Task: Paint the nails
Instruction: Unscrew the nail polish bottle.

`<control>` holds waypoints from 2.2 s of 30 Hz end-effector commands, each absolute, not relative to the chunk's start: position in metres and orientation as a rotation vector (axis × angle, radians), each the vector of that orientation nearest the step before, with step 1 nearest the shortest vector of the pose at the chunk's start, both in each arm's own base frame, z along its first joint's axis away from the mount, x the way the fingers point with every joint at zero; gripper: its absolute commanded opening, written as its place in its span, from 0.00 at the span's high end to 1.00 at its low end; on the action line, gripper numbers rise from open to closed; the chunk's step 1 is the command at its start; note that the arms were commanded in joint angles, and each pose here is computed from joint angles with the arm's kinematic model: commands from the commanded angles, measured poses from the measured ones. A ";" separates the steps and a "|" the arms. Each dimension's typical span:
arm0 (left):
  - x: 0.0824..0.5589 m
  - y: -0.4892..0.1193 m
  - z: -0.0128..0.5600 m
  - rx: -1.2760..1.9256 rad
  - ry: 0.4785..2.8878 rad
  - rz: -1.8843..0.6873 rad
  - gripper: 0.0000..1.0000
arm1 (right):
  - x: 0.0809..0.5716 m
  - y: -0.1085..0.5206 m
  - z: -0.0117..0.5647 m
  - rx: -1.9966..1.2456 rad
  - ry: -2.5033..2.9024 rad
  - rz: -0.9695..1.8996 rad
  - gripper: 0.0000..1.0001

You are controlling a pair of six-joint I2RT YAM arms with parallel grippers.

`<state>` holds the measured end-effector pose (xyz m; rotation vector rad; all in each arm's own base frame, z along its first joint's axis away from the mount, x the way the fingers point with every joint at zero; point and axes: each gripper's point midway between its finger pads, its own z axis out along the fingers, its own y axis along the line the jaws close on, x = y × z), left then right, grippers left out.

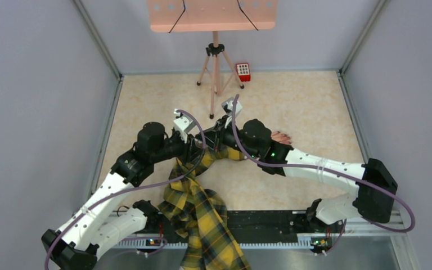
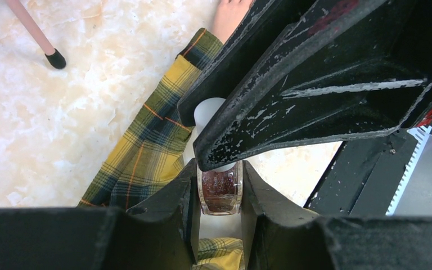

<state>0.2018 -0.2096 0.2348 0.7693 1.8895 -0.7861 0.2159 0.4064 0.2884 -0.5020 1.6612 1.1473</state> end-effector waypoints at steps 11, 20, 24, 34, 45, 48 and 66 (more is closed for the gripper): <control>0.207 -0.212 0.282 0.673 1.720 -0.833 0.37 | 0.214 0.368 0.352 -0.258 1.455 1.224 1.00; 0.200 -0.224 0.297 0.668 1.677 -0.989 0.29 | 0.211 0.366 0.362 -0.230 1.421 1.265 1.00; 0.199 -0.230 0.304 0.651 1.649 -1.042 0.30 | 0.212 0.369 0.360 -0.228 1.429 1.277 1.00; 0.200 -0.237 0.297 0.675 1.673 -1.082 0.57 | 0.210 0.374 0.360 -0.225 1.435 1.305 1.00; 0.201 -0.237 0.296 0.669 1.675 -1.080 0.57 | 0.215 0.377 0.350 -0.222 1.469 1.283 1.00; 0.201 -0.236 0.296 0.667 1.675 -1.076 0.60 | 0.215 0.377 0.349 -0.222 1.474 1.281 1.00; 0.170 -0.244 0.309 0.813 1.570 -1.200 1.00 | 0.176 0.369 0.361 -0.500 1.356 1.342 1.00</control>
